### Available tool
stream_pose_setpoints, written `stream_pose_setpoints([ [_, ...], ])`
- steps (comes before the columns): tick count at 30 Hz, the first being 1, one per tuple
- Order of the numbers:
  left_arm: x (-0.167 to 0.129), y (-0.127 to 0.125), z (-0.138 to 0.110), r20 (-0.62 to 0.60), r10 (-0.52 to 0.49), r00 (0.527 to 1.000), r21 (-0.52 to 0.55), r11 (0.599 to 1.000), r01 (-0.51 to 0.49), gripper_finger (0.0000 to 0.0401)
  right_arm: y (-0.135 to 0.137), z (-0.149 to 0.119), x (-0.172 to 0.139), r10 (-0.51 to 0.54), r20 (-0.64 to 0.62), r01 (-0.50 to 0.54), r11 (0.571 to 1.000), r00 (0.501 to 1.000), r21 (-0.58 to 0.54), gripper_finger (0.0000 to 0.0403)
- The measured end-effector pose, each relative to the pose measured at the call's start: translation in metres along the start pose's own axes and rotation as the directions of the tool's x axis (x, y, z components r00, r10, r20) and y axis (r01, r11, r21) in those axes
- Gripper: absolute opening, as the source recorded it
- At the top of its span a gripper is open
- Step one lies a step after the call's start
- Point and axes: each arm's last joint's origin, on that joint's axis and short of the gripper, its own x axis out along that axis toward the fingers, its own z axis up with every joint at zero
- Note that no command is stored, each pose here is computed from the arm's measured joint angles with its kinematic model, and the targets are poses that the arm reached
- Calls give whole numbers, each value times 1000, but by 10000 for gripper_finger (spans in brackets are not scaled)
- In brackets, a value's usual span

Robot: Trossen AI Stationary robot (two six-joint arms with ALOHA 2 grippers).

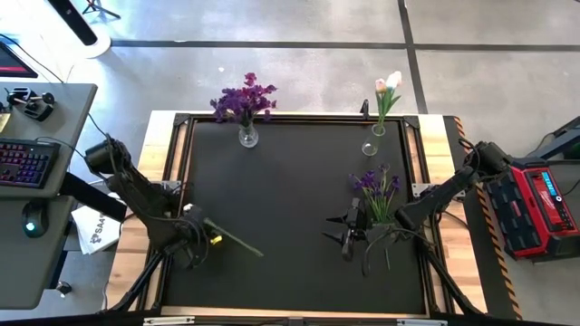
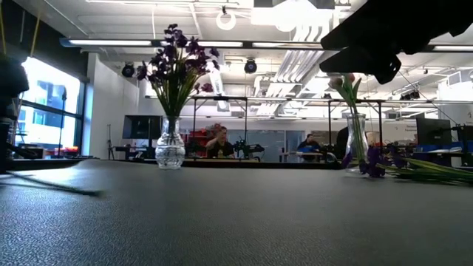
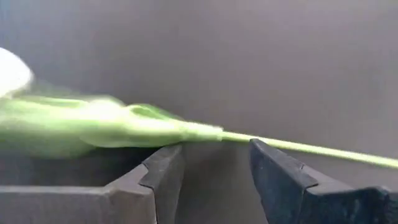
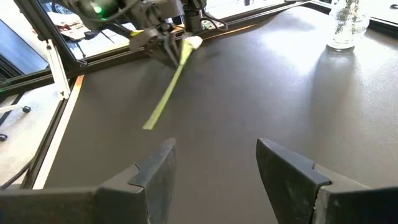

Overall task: Sort flowers into vase by color
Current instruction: Put the white flowers into the right transparent vase

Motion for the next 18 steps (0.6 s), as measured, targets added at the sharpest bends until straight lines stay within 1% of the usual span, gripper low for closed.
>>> stream_pose_setpoints([
  [7, 13, -6, 18, 49, 58, 997, 36, 998, -60, 171, 1, 2, 0, 10, 16, -10, 1000, 1000, 16, 204],
  [12, 20, -12, 29, 57, 77, 995, 109, 991, -83, 171, 2, 3, 0, 15, 24, -16, 1000, 1000, 23, 204],
  [16, 23, -15, 32, 16, 96, 995, 172, 980, -98, 171, 2, 3, 0, 19, 23, -19, 999, 1000, 32, 204],
  [18, 22, -15, 31, -10, 110, 994, 182, 978, -107, 171, 2, 3, 0, 20, 26, -21, 999, 999, 35, 204],
])
